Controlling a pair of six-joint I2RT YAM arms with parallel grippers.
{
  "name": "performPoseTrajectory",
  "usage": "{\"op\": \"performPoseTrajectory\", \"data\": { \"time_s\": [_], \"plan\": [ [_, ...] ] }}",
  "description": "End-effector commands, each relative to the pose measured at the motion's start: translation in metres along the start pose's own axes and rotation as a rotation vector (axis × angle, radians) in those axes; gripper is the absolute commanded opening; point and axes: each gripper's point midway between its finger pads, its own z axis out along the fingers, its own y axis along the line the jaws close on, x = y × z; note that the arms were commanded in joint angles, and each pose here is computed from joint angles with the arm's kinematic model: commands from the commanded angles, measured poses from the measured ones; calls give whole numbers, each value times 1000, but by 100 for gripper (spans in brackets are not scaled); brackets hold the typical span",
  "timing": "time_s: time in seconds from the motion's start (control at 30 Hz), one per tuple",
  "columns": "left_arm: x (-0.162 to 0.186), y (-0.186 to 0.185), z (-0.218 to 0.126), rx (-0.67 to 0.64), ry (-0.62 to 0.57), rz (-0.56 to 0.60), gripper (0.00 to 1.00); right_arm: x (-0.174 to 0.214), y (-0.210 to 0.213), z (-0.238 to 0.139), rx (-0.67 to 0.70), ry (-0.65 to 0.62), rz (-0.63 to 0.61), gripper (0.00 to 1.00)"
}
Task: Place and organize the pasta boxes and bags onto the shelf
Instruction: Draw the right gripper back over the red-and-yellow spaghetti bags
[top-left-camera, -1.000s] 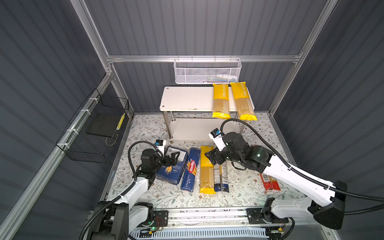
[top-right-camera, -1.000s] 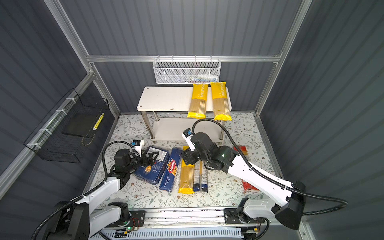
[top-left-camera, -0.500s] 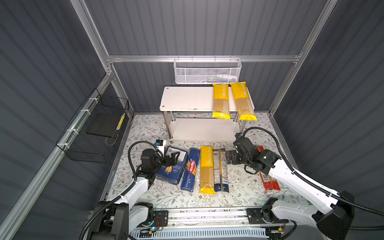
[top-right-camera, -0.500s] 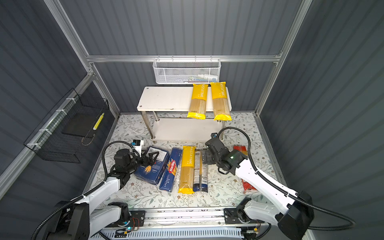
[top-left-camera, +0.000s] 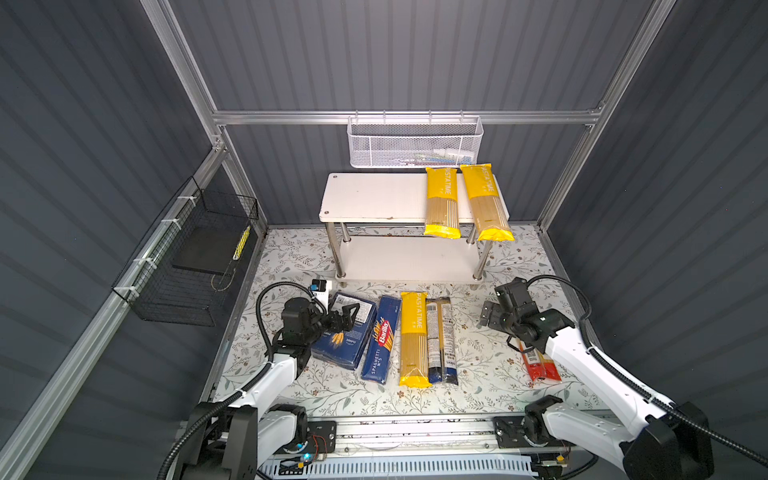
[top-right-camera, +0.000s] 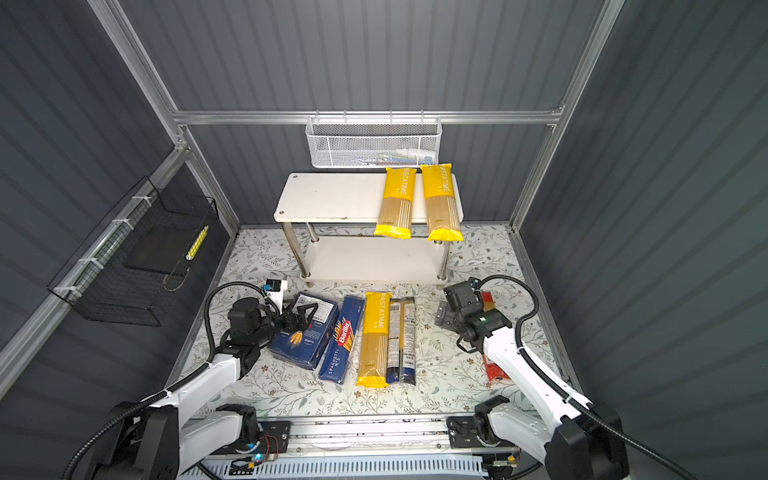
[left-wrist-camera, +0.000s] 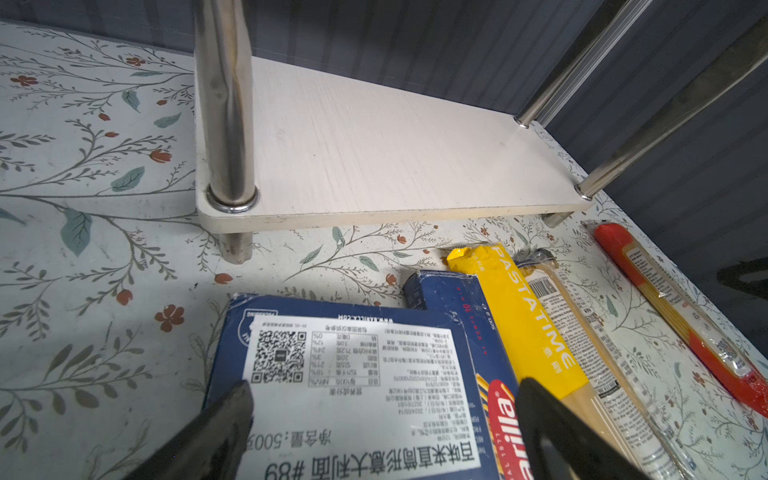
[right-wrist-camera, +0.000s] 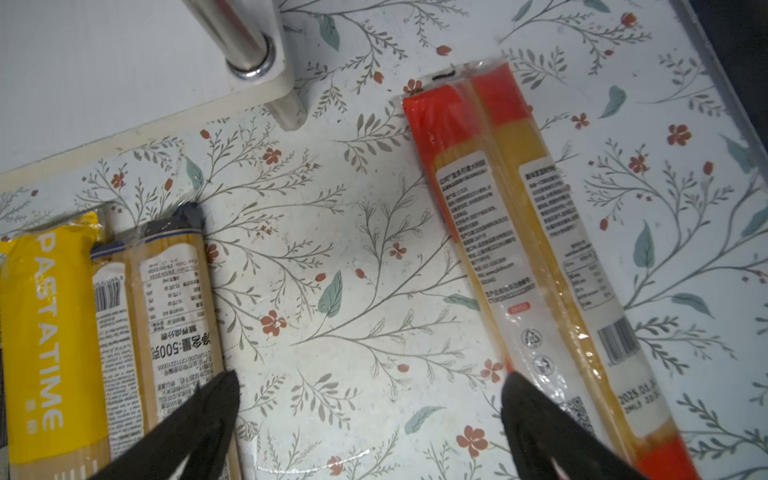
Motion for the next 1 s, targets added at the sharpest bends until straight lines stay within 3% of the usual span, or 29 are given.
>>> {"op": "performPoseTrajectory", "data": {
  "time_s": [0.0, 0.13, 0.63, 0.97],
  "plan": [
    [-6, -4, 1, 8, -6, 20, 99, -7, -16, 10, 71, -21, 69, 99],
    [-6, -4, 1, 8, -5, 19, 99, -8, -27, 22, 132, 11, 84, 99],
    [-6, -3, 1, 8, -3, 19, 99, -20, -44, 42, 96, 57, 183, 99],
    [-6, -4, 1, 8, -4, 19, 99, -28, -78, 61, 112, 62, 301, 99]
  ]
}}
